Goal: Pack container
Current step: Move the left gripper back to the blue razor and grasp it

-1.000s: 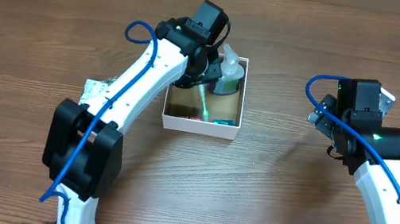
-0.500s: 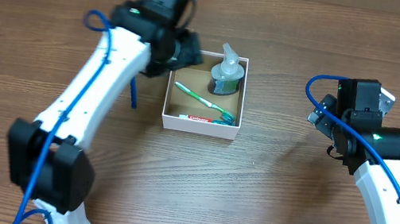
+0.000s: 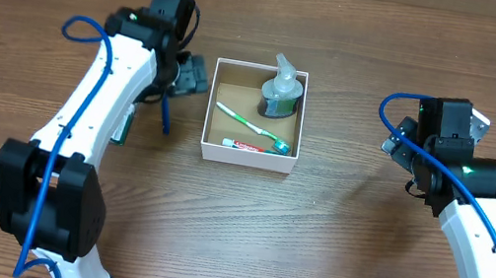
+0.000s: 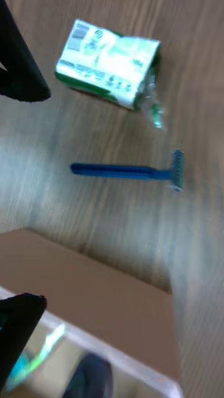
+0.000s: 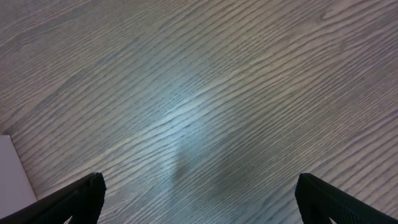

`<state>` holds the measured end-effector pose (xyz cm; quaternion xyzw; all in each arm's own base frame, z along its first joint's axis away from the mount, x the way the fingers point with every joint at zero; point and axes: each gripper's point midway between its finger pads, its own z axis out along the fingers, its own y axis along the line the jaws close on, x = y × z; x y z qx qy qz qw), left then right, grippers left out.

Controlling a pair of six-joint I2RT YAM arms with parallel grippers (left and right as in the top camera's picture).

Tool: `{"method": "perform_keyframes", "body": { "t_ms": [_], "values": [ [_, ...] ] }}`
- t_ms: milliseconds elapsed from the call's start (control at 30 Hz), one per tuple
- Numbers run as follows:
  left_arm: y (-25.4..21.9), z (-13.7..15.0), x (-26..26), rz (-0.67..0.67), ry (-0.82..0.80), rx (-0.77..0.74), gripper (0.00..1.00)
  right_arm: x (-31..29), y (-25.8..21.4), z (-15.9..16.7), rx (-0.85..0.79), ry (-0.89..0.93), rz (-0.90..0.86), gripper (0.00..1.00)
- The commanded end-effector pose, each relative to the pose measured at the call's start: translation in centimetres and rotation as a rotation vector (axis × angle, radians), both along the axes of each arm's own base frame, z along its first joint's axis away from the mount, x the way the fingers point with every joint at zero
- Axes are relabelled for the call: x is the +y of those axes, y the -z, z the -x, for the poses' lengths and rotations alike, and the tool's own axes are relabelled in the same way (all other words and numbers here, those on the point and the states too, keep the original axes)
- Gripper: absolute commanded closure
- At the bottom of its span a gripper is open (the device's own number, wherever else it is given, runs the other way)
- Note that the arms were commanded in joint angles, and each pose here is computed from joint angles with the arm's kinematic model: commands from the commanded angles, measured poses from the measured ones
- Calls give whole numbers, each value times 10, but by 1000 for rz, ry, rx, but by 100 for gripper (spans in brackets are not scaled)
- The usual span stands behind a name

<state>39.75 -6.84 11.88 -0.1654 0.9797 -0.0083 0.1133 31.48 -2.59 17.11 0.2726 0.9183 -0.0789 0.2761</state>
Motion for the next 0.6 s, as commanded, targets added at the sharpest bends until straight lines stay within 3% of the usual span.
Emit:
{"method": "perform_keyframes", "body": {
  "t_ms": [0,300,567],
  "values": [
    [40,11,8,-28,20,48,1,-1,-8,-2,-30,6,1,0],
    [91,16,10,-19,9,7,0,-1,-8,-2,-30,7,1,0],
    [106,12,20,-10,-23,-39,0,-1,-8,-2,-30,6,1,0]
  ]
}}
